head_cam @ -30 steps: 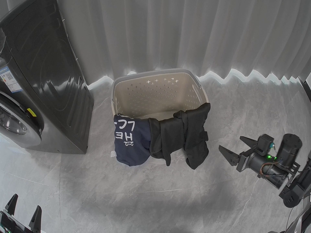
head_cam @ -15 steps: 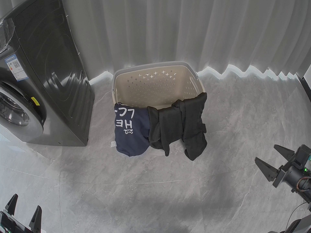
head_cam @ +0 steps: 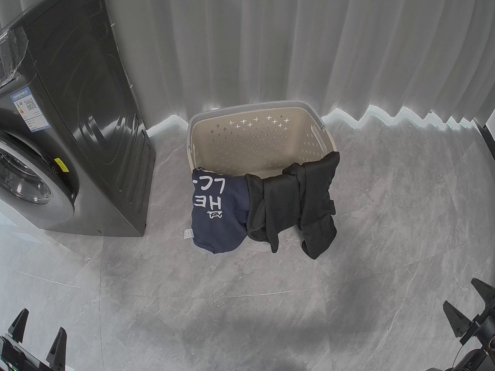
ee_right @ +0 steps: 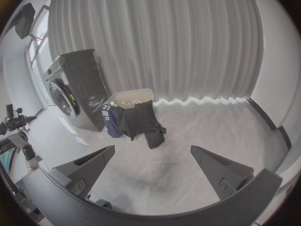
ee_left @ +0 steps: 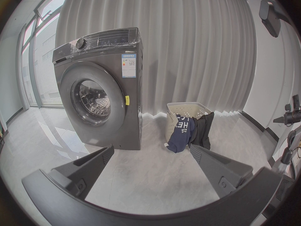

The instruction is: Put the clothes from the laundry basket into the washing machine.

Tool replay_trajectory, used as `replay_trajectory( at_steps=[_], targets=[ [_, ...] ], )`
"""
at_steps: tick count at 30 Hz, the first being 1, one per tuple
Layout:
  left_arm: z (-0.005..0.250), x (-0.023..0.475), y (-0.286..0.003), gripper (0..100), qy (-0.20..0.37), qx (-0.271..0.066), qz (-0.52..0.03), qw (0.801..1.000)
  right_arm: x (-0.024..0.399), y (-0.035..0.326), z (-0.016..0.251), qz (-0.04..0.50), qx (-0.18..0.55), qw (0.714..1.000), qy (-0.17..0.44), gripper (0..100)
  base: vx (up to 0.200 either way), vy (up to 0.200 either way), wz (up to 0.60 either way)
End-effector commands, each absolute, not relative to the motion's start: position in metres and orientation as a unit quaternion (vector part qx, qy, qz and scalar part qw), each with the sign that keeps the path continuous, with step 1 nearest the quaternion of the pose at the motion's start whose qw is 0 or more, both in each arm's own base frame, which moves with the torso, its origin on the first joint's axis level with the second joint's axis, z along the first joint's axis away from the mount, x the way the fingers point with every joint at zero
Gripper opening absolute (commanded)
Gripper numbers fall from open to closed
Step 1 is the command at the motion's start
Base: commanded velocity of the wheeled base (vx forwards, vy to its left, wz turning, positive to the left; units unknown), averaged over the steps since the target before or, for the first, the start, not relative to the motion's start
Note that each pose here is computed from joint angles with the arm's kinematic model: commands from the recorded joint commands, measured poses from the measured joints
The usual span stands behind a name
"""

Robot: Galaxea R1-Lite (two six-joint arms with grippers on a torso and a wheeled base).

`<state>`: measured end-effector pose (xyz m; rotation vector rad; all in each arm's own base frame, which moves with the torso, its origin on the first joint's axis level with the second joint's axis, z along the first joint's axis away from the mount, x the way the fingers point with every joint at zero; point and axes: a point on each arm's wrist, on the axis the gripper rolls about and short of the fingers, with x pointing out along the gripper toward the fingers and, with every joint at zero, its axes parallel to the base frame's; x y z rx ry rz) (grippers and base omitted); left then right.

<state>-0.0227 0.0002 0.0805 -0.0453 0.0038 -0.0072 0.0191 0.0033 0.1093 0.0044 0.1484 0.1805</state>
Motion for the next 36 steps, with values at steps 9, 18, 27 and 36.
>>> replay_trajectory(
  at_steps=[9,18,27,36],
  targets=[
    [0.0756,-0.0229,0.0002,100,0.001,-0.024,-0.004,1.0,-0.0231,0.0008,0.0741,0.012,-0.011,1.0,0.009,100,0.2,0.0,0.0],
    [0.0756,-0.0229,0.0002,100,0.001,-0.024,-0.004,1.0,-0.0232,-0.0005,0.075,-0.025,0.005,1.0,0.006,100,0.2,0.0,0.0],
    [0.0756,-0.0229,0.0002,100,0.001,-0.021,-0.004,1.0,-0.0228,0.0002,0.075,-0.008,-0.007,1.0,0.002,100,0.0,-0.067,0.0],
    [0.0756,-0.0229,0.0002,100,0.001,-0.024,-0.004,1.0,-0.0228,0.0002,0.075,-0.008,-0.006,1.0,0.002,100,0.0,-0.133,0.0]
  ],
)
